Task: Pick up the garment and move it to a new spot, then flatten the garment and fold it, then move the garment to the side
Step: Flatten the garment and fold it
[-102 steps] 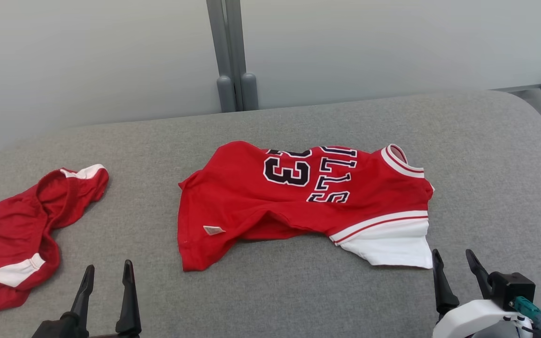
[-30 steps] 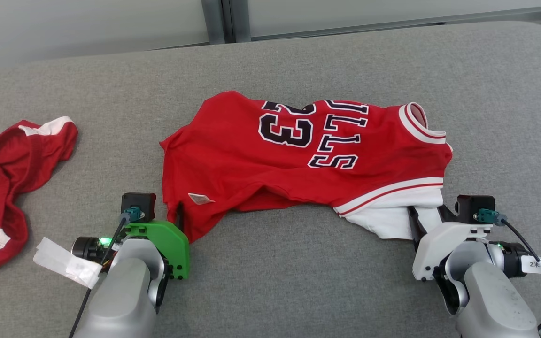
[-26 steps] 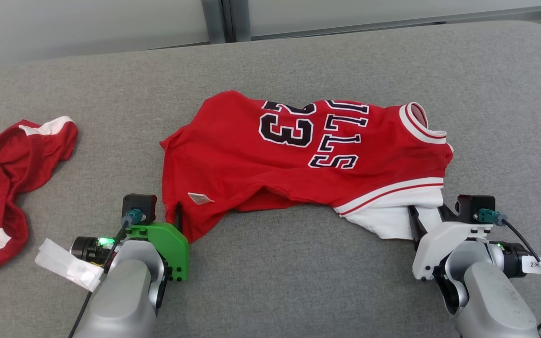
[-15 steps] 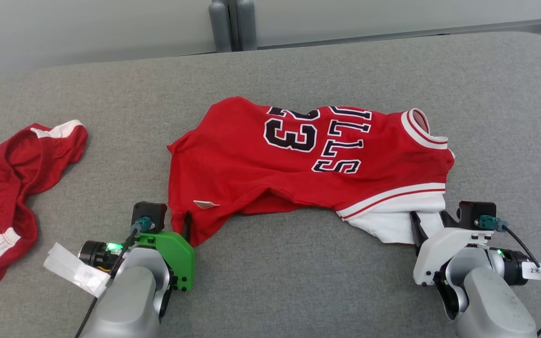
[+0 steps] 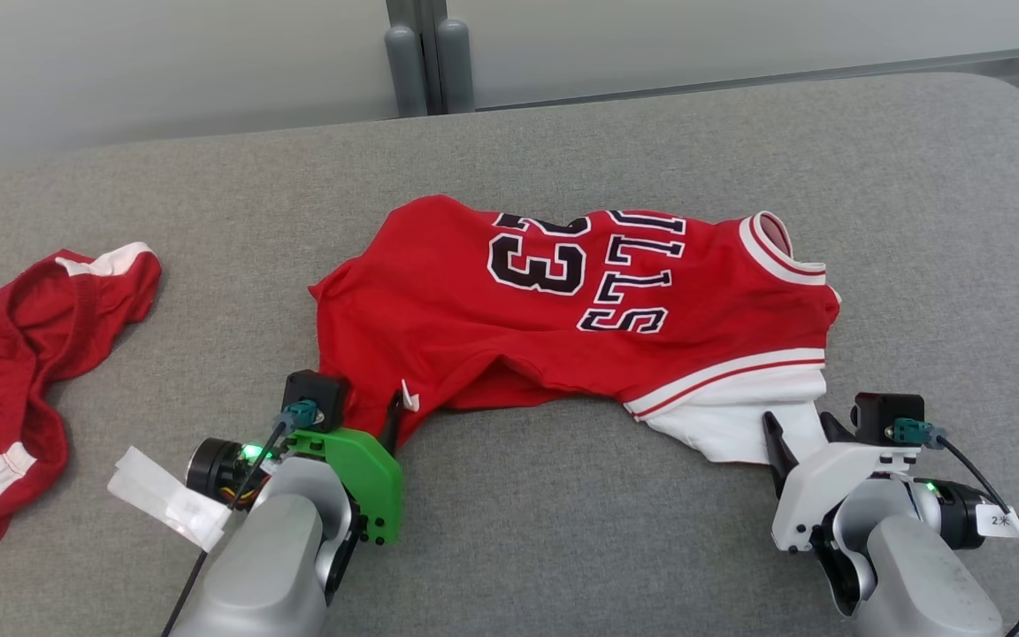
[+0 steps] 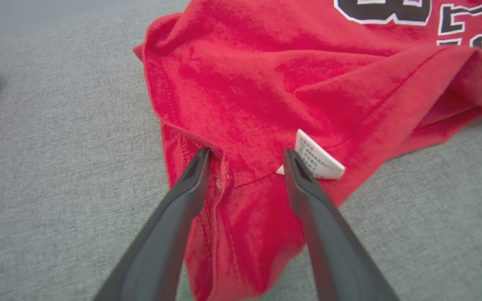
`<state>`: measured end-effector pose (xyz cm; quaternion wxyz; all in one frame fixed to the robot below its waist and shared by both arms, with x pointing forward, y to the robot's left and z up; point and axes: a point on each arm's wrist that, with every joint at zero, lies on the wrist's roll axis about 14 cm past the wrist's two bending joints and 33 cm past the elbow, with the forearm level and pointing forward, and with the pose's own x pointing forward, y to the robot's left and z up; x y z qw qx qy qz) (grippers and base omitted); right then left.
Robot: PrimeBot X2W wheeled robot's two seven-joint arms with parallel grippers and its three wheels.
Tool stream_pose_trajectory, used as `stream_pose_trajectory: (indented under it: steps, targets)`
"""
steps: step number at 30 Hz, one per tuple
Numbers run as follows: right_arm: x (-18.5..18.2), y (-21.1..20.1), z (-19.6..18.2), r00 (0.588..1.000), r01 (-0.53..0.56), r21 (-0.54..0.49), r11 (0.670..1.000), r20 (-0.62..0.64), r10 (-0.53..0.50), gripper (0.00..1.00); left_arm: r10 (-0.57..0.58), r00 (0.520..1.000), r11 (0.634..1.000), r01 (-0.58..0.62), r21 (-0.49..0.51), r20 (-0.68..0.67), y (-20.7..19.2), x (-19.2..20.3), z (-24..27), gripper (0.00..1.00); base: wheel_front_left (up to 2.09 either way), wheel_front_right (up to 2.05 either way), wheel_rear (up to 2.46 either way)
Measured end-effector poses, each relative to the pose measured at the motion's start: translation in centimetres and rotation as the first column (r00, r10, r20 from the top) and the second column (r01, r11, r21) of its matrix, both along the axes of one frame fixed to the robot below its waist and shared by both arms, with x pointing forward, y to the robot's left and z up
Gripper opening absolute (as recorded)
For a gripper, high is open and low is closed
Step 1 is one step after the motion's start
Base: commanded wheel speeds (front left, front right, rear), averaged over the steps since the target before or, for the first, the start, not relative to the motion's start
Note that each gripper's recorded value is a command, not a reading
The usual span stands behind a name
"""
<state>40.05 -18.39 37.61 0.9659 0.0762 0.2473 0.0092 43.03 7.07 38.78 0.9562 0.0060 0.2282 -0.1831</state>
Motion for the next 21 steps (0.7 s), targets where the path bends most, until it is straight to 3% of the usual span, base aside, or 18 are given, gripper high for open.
stream_pose_trajectory:
  steps: [4, 8, 9, 10, 12, 16, 17, 18, 19, 20, 21]
  targets:
    - [-0.1, 0.0, -0.1, 1.000, 0.003, 0.001, 1.000, -0.004, -0.003, 1.00, 0.007, 1.000, 1.000, -0.007, 0.007, -0.007, -0.1, -0.1, -0.1, 0.80, 0.00, 0.00, 0.00]
    - [-0.1, -0.1, -0.5, 1.000, 0.006, 0.004, 1.000, -0.017, -0.006, 1.00, 0.047, 0.998, 0.999, -0.047, 0.019, -0.035, 0.5, -0.1, -0.8, 0.64, 0.00, 0.00, 0.00]
    - [-0.2, -0.1, -0.7, 1.000, 0.006, 0.004, 1.000, -0.026, -0.006, 1.00, 0.049, 0.998, 0.999, -0.048, 0.020, -0.040, 0.5, -0.1, -1.0, 0.55, 0.00, 0.00, 0.00]
    - [-0.2, -0.1, -1.0, 0.999, 0.003, 0.004, 1.000, -0.043, -0.003, 1.00, 0.052, 0.997, 0.998, -0.051, 0.021, -0.048, 0.6, 0.0, -1.3, 0.35, 0.00, 0.00, 0.00]
    - [-0.1, 0.1, -1.4, 0.998, -0.006, 0.003, 1.000, -0.060, 0.006, 1.00, 0.054, 0.997, 0.998, -0.053, 0.019, -0.050, 0.6, 0.2, -1.4, 0.31, 0.00, 0.00, 0.00]
    - [-0.1, 0.6, -1.9, 0.996, -0.027, 0.003, 1.000, -0.089, 0.028, 1.00, 0.066, 0.996, 0.998, -0.066, 0.015, -0.052, 0.8, 0.4, -1.6, 0.34, 0.00, 0.00, 0.00]
    - [-0.2, 0.7, -2.0, 0.995, -0.034, 0.003, 0.999, -0.095, 0.034, 1.00, 0.070, 0.996, 0.997, -0.070, 0.014, -0.054, 0.9, 0.3, -1.7, 0.30, 0.00, 0.00, 0.00]
    - [-0.2, 0.9, -2.1, 0.994, -0.043, 0.004, 0.999, -0.105, 0.043, 0.92, 0.074, 0.996, 0.997, -0.073, 0.014, -0.057, 1.0, 0.3, -1.8, 0.27, 0.00, 0.00, 0.00]
    - [-0.2, 1.1, -2.2, 0.992, -0.050, 0.005, 0.999, -0.113, 0.050, 0.48, 0.079, 0.995, 0.997, -0.078, 0.014, -0.059, 1.1, 0.3, -1.8, 0.14, 0.00, 0.00, 0.00]
    - [-0.2, 1.2, -2.3, 0.992, -0.057, 0.004, 0.998, -0.117, 0.057, 0.40, 0.085, 0.995, 0.996, -0.084, 0.011, -0.057, 1.2, 0.3, -1.8, 0.00, 0.00, 0.00, 0.00]
    - [-0.2, 1.3, -2.3, 0.990, -0.064, 0.001, 0.998, -0.123, 0.063, 0.30, 0.088, 0.995, 0.996, -0.088, 0.009, -0.056, 1.2, 0.3, -1.8, 0.00, 0.00, 0.00, 0.00]
